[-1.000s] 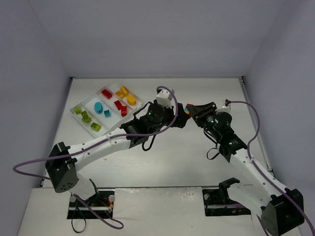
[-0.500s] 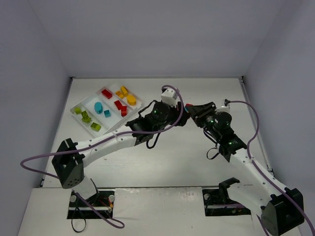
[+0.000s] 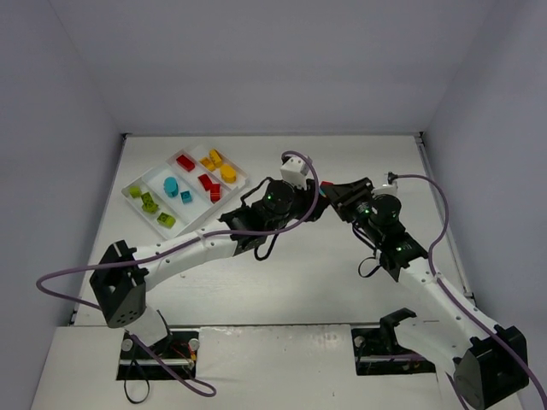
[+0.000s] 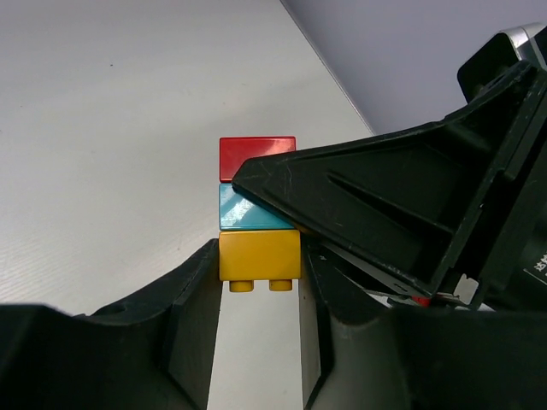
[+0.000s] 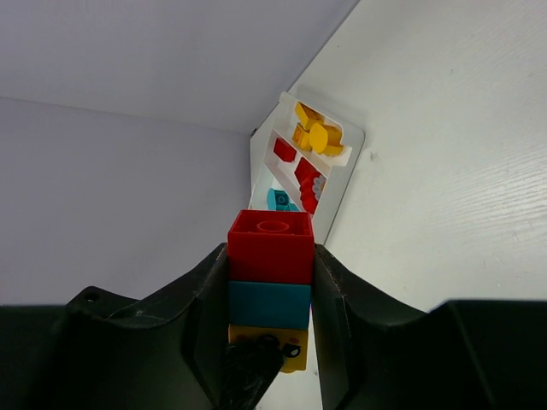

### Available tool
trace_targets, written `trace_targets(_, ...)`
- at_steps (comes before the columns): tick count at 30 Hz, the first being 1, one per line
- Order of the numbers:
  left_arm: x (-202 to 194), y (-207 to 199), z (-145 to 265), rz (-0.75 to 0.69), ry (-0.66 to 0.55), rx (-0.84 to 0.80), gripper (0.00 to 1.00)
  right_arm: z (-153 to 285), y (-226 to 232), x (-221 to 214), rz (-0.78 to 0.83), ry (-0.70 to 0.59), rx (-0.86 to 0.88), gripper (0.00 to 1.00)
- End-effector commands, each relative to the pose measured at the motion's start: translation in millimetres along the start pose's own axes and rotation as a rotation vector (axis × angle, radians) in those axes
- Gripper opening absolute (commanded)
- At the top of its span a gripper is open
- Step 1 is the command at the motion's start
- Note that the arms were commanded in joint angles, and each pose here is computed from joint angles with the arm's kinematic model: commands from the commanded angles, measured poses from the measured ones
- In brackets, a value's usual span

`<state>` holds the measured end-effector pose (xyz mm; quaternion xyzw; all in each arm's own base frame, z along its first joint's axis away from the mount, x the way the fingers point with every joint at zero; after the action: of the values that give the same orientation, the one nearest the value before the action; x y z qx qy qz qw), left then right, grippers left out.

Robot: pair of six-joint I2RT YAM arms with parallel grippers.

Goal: Sort the legos into containers by color

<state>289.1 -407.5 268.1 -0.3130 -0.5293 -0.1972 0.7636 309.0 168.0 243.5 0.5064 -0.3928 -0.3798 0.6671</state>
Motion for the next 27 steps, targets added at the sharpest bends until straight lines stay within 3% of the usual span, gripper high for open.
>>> trace_targets(1,28,-4,24,0.002,-0.086,-0.024,0.00,1,36,12,0.030,-0.061,0.119,0.03)
trace_targets(12,-6,12,58,0.036,-0.051,-0.018,0.00,-14,19,21,0.050,-0.110,0.070,0.02)
trace_targets(15,-12,34,63,0.031,-0.032,0.044,0.00,-19,15,26,0.094,-0.133,0.051,0.02)
trace_targets(19,-13,104,68,0.076,0.048,0.191,0.00,-24,0,33,0.219,-0.160,-0.013,0.02)
trace_targets(23,-7,208,71,0.119,0.114,0.408,0.00,-26,-26,33,0.368,-0.143,-0.086,0.00)
trace_targets(27,12,267,61,0.132,0.146,0.478,0.00,-23,-48,32,0.476,-0.119,-0.133,0.00)
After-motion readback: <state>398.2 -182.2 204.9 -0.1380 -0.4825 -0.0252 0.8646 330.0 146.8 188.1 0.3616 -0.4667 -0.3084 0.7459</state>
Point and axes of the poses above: each gripper's point midway between its finger pads, its own z axis back along the fingers, its own y axis along the line the jaws close on, x = y × z, the point moved 1 cm from there along z, back along the fingers, and after that the axes turned 12 degrees about -z, right-handed, at the moved point
